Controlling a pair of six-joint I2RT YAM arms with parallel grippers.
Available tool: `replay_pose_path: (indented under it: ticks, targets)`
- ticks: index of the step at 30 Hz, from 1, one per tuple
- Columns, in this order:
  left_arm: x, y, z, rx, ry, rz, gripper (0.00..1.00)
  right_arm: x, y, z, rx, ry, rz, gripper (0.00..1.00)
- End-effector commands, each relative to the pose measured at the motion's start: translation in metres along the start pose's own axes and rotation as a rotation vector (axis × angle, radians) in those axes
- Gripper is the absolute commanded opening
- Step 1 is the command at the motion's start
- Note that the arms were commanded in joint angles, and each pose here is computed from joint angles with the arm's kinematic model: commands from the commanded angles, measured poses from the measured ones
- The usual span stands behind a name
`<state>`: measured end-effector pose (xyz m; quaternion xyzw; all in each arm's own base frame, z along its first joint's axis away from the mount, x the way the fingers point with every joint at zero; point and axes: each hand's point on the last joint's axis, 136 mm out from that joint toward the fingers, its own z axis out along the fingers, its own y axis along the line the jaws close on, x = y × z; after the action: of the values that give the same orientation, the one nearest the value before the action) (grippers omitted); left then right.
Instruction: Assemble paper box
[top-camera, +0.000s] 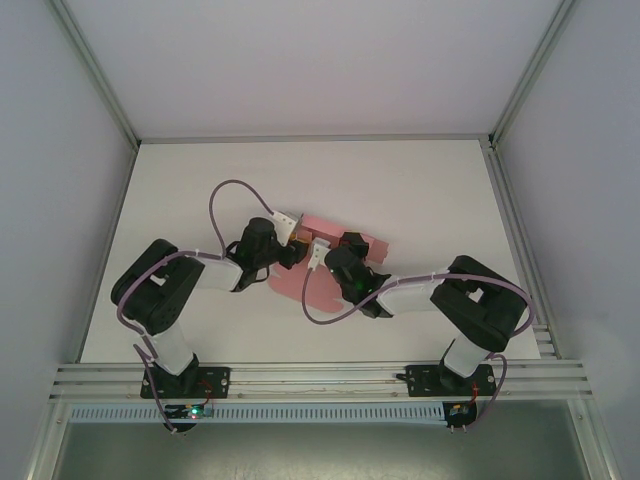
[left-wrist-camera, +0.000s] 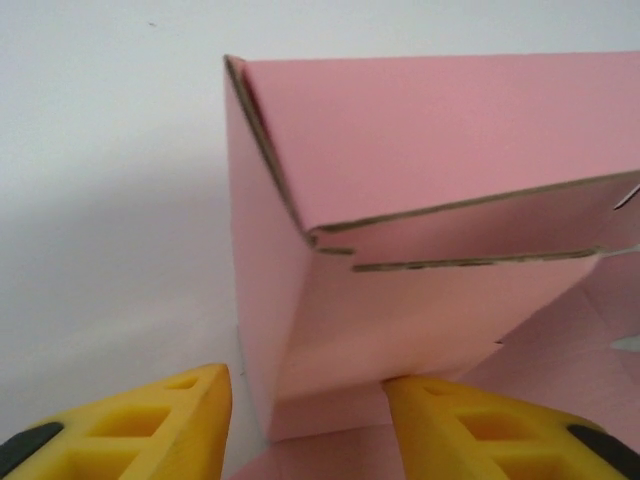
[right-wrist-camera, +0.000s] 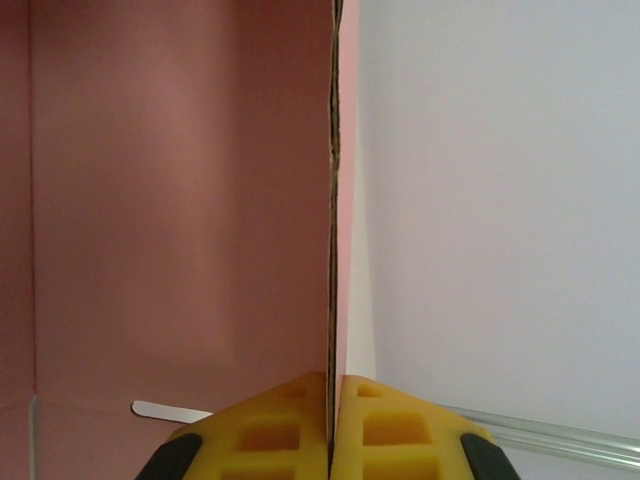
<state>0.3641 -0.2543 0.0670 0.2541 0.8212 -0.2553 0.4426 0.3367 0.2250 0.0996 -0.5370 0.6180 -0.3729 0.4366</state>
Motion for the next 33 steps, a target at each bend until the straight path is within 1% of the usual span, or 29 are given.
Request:
replay_pose_path:
  ticks: [1, 3, 4, 5, 6, 10, 13, 16, 18, 20, 22, 23, 25, 26, 29, 30, 32, 33]
  targets:
    - [-0.075, -0.054, 0.0, 0.239, -0.215, 0.136, 0.32, -0.02, 0.094, -0.015, -0.349, -0.182, -0.162, 0.0]
    - [-0.077, -0.051, 0.004, 0.221, -0.207, 0.146, 0.23, -0.02, 0.094, -0.015, -0.356, -0.181, -0.166, 0.0]
    - [-0.079, -0.048, 0.006, 0.212, -0.209, 0.139, 0.16, -0.021, 0.094, -0.015, -0.357, -0.184, -0.161, 0.0]
    - [-0.08, -0.046, 0.008, 0.202, -0.211, 0.133, 0.06, -0.021, 0.094, -0.014, -0.357, -0.183, -0.16, 0.0]
    - [-0.082, -0.042, 0.01, 0.18, -0.206, 0.113, 0.0, -0.021, 0.094, -0.014, -0.355, -0.179, -0.159, 0.0]
    - [-0.077, -0.02, 0.017, 0.053, -0.18, 0.031, 0.0, -0.018, 0.092, -0.013, -0.342, -0.158, -0.151, 0.0]
    - [-0.066, -0.013, 0.024, 0.01, -0.159, 0.02, 0.0, -0.018, 0.091, -0.016, -0.348, -0.163, -0.124, 0.0]
    - [-0.066, -0.003, 0.027, -0.08, -0.168, -0.032, 0.0, -0.017, 0.09, -0.017, -0.353, -0.158, -0.104, 0.0]
    - [-0.068, 0.005, 0.026, -0.182, -0.182, -0.056, 0.0, -0.018, 0.089, -0.018, -0.353, -0.154, -0.09, 0.0]
    - [-0.068, 0.02, 0.022, -0.349, -0.191, -0.088, 0.0, -0.018, 0.089, -0.017, -0.352, -0.148, -0.073, 0.0]
    - [-0.066, 0.021, 0.021, -0.391, -0.201, -0.094, 0.0, -0.019, 0.091, -0.017, -0.363, -0.146, -0.062, 0.0]
    - [-0.064, 0.023, 0.019, -0.424, -0.221, -0.123, 0.0, -0.02, 0.092, -0.018, -0.374, -0.15, -0.054, 0.0]
    - [-0.057, 0.031, 0.016, -0.468, -0.233, -0.225, 0.0, -0.019, 0.096, -0.018, -0.4, -0.144, -0.047, 0.0]
    - [-0.052, 0.034, 0.015, -0.49, -0.222, -0.27, 0.0, -0.019, 0.097, -0.019, -0.406, -0.14, -0.044, 0.0]
    - [-0.043, 0.046, 0.008, -0.646, -0.206, -0.277, 0.0, -0.018, 0.098, -0.02, -0.419, -0.134, -0.022, 0.0]
    - [-0.041, 0.05, 0.004, -0.72, -0.199, -0.275, 0.0, -0.018, 0.098, -0.021, -0.422, -0.135, -0.012, 0.0]
    - [-0.035, 0.053, 0.005, -0.766, -0.165, -0.289, 0.0, -0.017, 0.099, -0.022, -0.434, -0.128, -0.004, 0.0]
    - [-0.034, 0.051, 0.007, -0.756, -0.153, -0.294, 0.0, -0.016, 0.098, -0.022, -0.431, -0.124, 0.0, 0.0]
